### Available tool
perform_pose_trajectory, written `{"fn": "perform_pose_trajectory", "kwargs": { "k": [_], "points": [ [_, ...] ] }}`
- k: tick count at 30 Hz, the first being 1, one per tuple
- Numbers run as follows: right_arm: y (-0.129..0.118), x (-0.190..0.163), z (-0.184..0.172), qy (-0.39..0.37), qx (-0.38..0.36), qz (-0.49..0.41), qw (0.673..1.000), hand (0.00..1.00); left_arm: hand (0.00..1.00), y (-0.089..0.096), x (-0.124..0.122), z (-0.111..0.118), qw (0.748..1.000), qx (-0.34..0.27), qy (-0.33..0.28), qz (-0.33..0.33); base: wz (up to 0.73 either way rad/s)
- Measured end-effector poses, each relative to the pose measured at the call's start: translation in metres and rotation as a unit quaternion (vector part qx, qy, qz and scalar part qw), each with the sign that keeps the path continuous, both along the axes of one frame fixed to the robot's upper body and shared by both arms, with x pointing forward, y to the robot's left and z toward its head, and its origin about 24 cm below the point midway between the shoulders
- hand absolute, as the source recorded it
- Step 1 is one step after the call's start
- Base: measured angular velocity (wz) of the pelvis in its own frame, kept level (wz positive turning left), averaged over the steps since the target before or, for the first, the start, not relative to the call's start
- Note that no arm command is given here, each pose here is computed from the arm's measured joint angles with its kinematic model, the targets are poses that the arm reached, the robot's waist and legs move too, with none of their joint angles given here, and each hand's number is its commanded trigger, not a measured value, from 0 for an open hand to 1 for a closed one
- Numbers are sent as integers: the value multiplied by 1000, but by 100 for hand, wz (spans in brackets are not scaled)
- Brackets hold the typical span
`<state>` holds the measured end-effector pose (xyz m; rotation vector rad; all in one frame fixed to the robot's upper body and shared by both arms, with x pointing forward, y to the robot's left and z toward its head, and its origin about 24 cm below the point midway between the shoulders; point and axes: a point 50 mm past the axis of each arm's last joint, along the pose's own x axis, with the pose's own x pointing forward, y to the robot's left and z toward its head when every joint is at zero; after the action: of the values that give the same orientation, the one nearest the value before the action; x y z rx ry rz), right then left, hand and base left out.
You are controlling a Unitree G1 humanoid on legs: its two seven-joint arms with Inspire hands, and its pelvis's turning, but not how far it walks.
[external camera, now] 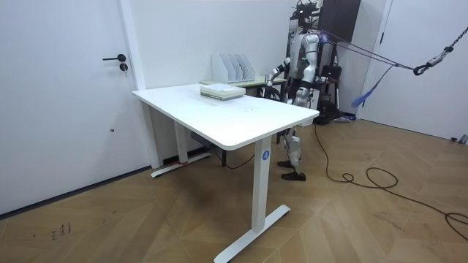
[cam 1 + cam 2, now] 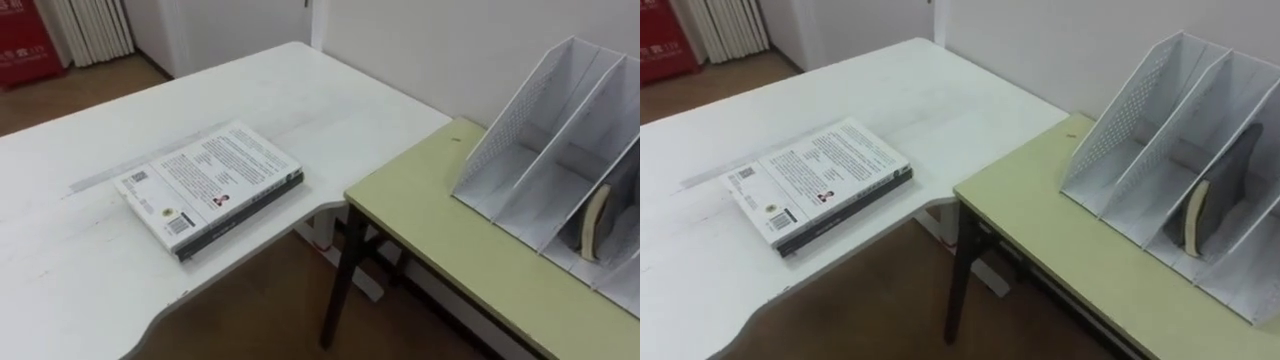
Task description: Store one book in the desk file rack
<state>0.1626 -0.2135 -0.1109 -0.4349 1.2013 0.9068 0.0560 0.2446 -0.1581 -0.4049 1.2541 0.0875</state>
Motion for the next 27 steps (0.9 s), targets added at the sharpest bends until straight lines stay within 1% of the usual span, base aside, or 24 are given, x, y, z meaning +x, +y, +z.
{"fn": "perform_pose_trajectory", "kwargs": {
  "k": [4,6,7,9,12,16,18,24,27],
  "points": [
    [-11,-16,-14,3,-25,-63,998,0,0,-3,-3,-1,1000,2,2,15,4],
    [-23,-29,-23,4,-43,-130,991,0,0,-4,-7,-3,999,5,6,31,4],
    [-25,-34,-26,6,-48,-146,988,0,0,-4,-8,-4,999,6,8,34,11],
    [-33,-53,-34,10,-58,-226,972,0,0,-6,-13,-5,999,11,10,43,11],
    [-36,-72,-40,2,-68,-303,951,0,0,-7,-15,-6,999,22,13,40,2],
    [-38,-89,-45,-5,-86,-377,922,0,0,-9,-21,-7,999,31,23,35,-1],
    [-37,-97,-48,-3,-99,-418,903,0,0,-12,-24,-9,998,40,30,41,-4],
    [-33,-113,-53,8,-110,-499,860,0,0,-13,-26,-10,997,57,39,40,-1],
    [-33,-121,-54,17,-110,-523,845,0,0,-11,-27,-9,997,63,41,36,6]
  ]
}}
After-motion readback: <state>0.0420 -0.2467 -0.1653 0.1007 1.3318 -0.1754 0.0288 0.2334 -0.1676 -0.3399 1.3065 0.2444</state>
